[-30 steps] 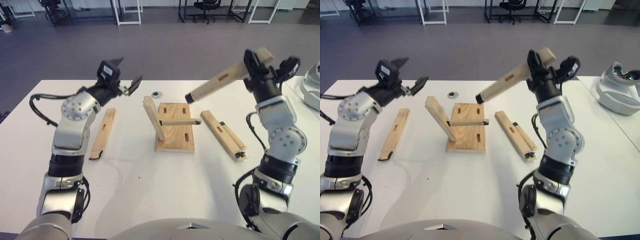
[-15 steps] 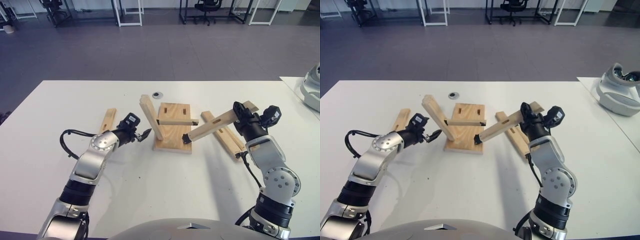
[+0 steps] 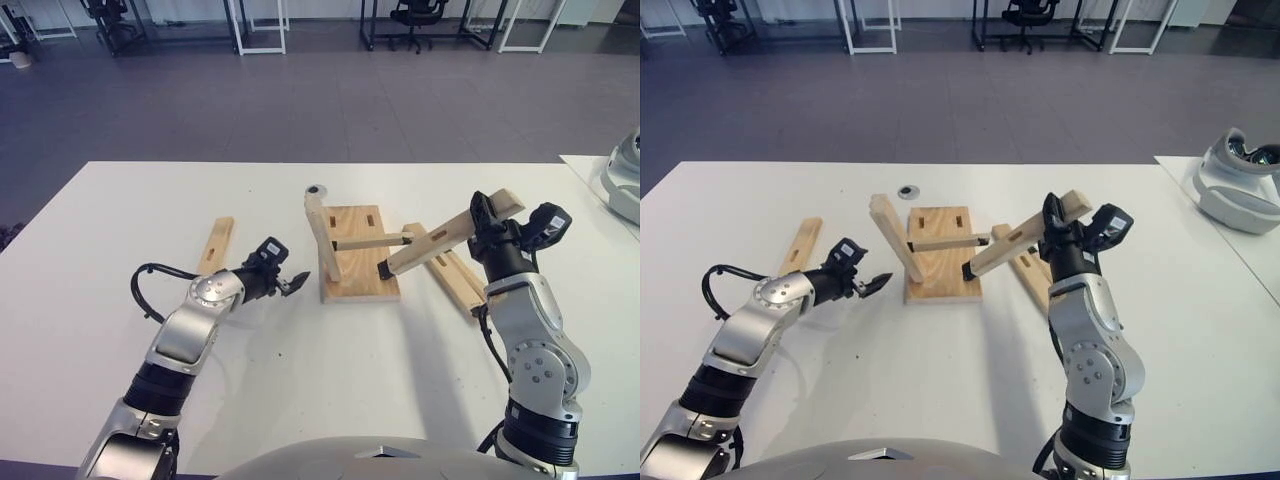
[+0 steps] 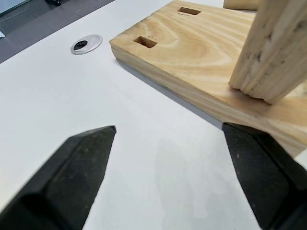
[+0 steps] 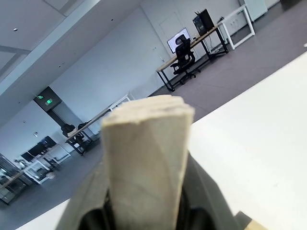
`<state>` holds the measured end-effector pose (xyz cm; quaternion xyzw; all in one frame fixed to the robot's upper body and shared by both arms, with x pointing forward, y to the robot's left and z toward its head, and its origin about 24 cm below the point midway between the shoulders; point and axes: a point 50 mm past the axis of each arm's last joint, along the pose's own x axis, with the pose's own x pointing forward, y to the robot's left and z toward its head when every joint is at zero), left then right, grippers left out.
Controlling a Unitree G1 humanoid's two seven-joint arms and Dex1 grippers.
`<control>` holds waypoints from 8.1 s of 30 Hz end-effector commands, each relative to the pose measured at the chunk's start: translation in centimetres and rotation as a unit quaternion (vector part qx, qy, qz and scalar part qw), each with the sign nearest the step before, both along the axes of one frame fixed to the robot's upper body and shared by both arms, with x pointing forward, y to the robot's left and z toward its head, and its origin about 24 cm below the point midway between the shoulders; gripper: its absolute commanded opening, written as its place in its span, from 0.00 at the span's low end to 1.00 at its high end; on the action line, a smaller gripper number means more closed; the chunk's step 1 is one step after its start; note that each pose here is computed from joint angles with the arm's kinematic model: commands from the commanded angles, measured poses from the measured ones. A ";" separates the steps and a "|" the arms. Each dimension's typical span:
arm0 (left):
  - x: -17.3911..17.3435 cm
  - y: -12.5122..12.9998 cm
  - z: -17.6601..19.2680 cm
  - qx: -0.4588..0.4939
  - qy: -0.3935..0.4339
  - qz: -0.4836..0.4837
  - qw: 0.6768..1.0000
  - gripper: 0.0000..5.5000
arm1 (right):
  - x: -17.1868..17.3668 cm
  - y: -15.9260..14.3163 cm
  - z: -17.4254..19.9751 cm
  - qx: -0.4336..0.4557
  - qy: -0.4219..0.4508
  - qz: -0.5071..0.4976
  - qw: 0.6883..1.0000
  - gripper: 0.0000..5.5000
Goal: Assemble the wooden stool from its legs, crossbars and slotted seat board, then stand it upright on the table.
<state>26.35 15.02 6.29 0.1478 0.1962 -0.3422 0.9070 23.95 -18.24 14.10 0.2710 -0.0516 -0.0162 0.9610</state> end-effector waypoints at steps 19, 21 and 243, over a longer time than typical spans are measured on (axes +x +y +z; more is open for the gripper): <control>-0.3 -6.0 3.0 -0.074 -0.039 -0.041 0.996 0.74 | -0.5 4.1 -4.9 -0.250 0.151 0.179 0.940 0.29; -0.1 -6.3 3.1 -0.086 -0.043 -0.013 0.995 0.74 | -0.8 4.7 -5.8 -0.236 0.175 0.220 0.930 0.36; 1.0 -1.1 4.5 -0.177 -0.157 0.010 0.972 0.74 | 0.6 -9.9 -13.6 -0.304 0.264 0.205 0.892 0.24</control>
